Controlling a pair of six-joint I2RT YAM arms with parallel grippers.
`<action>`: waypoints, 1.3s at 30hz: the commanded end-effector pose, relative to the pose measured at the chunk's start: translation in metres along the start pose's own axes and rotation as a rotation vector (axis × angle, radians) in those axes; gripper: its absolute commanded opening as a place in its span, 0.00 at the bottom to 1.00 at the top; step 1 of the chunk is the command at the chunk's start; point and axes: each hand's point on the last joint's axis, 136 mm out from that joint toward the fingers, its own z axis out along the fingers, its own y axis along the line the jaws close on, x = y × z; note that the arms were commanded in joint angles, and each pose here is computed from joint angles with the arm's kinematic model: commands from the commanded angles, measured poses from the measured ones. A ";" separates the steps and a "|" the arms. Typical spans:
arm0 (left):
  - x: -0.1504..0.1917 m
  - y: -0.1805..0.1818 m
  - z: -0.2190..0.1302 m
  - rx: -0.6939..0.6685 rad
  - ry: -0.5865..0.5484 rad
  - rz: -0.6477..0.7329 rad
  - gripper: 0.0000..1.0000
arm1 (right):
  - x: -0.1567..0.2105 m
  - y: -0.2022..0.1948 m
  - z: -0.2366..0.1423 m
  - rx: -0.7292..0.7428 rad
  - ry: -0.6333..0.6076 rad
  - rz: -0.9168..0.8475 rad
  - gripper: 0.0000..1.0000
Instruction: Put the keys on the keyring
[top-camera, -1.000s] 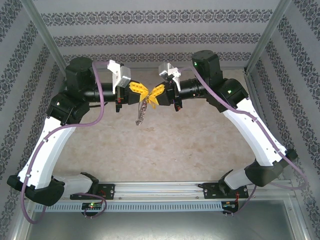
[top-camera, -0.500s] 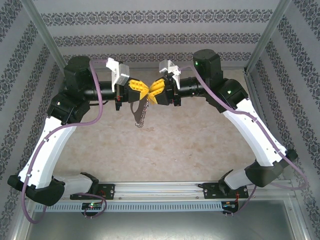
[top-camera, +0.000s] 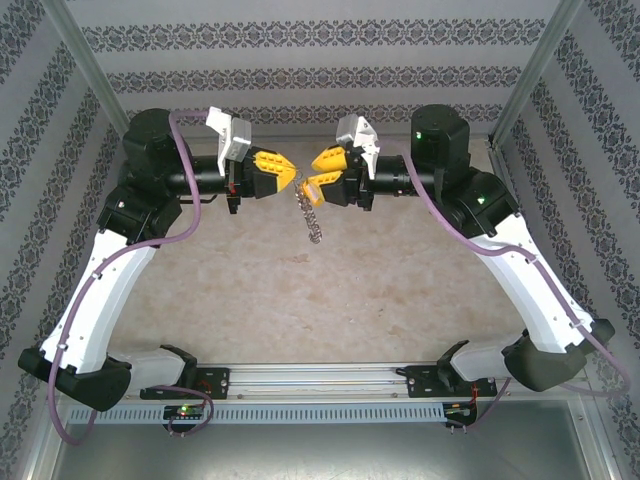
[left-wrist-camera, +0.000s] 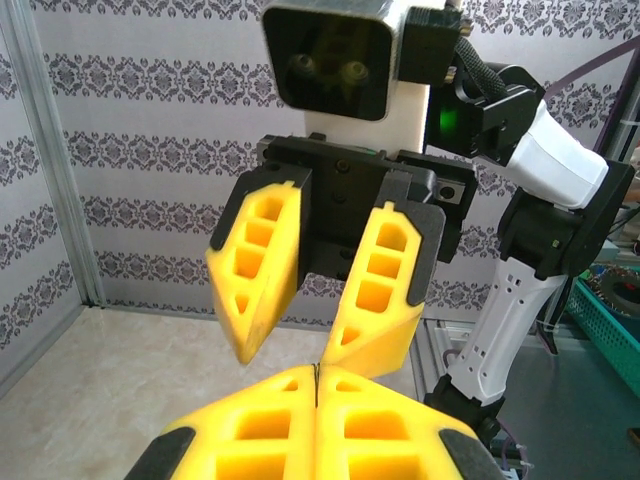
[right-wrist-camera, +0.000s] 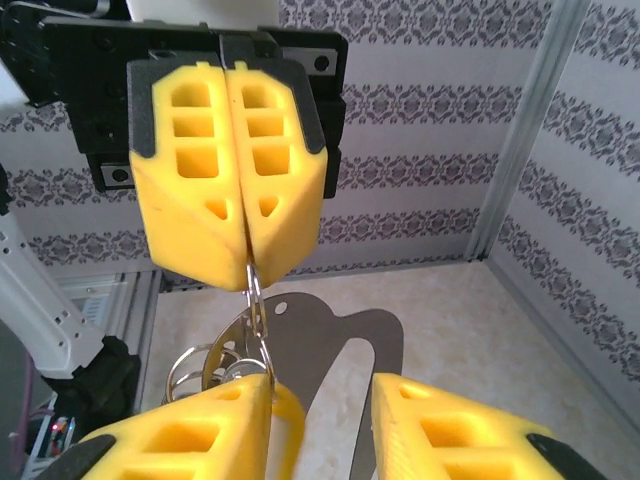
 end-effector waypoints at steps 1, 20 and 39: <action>-0.014 -0.005 -0.004 0.029 -0.044 0.048 0.00 | -0.011 -0.001 -0.003 0.006 -0.045 -0.029 0.33; -0.016 -0.005 -0.005 0.026 -0.066 0.049 0.00 | -0.023 0.015 0.007 -0.109 -0.096 0.016 0.35; -0.013 -0.003 -0.006 0.030 -0.062 0.034 0.00 | -0.022 0.014 0.016 -0.128 -0.082 -0.011 0.04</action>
